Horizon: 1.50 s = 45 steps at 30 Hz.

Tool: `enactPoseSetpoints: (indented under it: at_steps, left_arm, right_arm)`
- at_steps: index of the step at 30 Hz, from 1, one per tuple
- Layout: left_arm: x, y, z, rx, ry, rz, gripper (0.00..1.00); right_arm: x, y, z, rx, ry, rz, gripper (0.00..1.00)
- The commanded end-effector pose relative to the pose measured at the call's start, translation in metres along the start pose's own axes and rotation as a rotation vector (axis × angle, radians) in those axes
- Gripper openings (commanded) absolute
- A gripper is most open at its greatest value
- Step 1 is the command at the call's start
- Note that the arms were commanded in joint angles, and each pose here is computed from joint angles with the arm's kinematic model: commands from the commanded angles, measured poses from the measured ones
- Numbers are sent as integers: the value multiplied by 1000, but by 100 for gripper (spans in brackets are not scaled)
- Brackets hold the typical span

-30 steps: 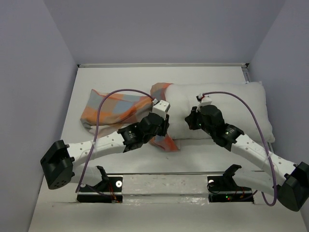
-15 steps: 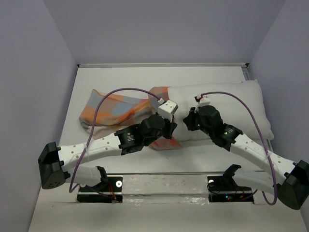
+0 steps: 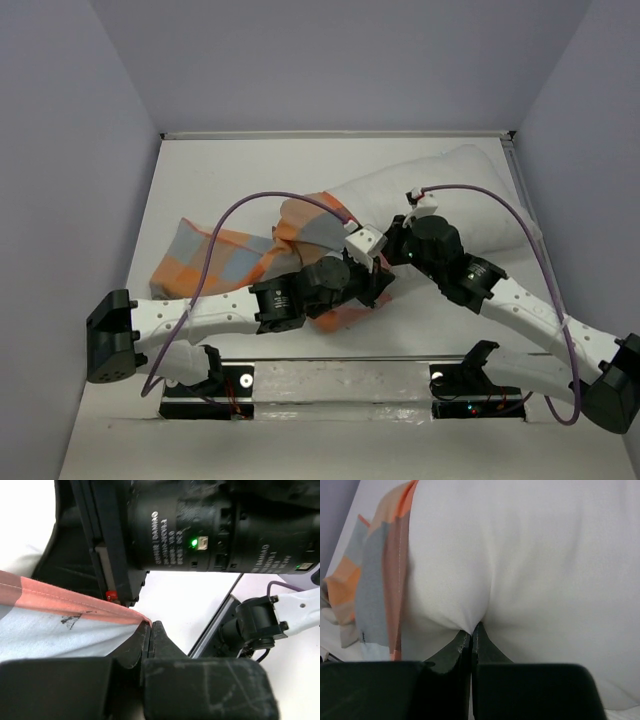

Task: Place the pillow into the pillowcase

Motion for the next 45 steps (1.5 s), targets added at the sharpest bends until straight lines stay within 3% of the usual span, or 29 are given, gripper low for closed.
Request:
enactPoseSetpoints:
  at_steps: [1,2,3,4,5,7,11,12,16,22,28,31,35,36,37,38,41,42,45]
  left_arm:
    - [-40,2,8,-18,-85,175,5]
    - [-34,4,16,-8,-81,152,16]
    - [-28,7,17,-14,-78,125,46]
    - [-24,8,21,-11,-75,109,60]
    - [-19,8,21,-14,-75,94,83]
    - [-12,5,13,-33,-69,61,98]
    - [13,-28,-43,-154,-102,-38,99]
    - [29,-40,-66,-215,-128,-79,99]
    - [96,-60,-95,-297,-169,-252,99]
    - [203,-44,-97,-240,-144,-502,99]
    - [234,3,-103,-170,-107,-518,98]
    - [239,13,-97,-155,-108,-512,97]
    - [244,17,-88,-126,-107,-525,81]
    - [246,15,-84,-123,-111,-528,74]
    - [244,13,-85,-135,-119,-525,56]
    - [244,12,-84,-143,-124,-520,46]
    - [234,13,-90,-153,-126,-475,33]
    - [229,15,-92,-150,-126,-448,19]
    - [223,19,-96,-143,-119,-416,0]
  right_arm:
    - [40,-5,-44,-201,161,-212,0]
    - [36,2,-7,-120,162,-214,0]
    - [36,1,9,-82,184,-235,0]
    - [35,1,23,-56,186,-242,0]
    - [25,2,47,-13,189,-219,0]
    - [20,-6,54,-19,207,-222,0]
    - [11,-13,66,1,199,-204,0]
    - [9,-12,68,8,191,-195,0]
    - [9,-10,71,17,185,-196,0]
    - [18,-6,72,35,147,-214,0]
    - [26,-3,81,64,96,-228,0]
    - [29,0,91,88,76,-228,0]
    - [39,-1,100,102,62,-236,0]
    - [41,-1,102,102,56,-230,0]
    - [48,-2,102,94,50,-228,0]
    - [52,-1,107,105,41,-222,0]
    - [82,-4,109,99,14,-234,0]
    - [89,0,120,123,-10,-224,0]
    - [119,4,112,100,-42,-229,0]
Point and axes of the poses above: each gripper's point midway between its finger pads, its own y axis out along the fingers, its own x axis along the line the jaws close on, z = x × y, the point moved 1 cm from there along -y, back along the fingers, and after that the axes turned 6 degrees about -y, right-handed, at the moved point
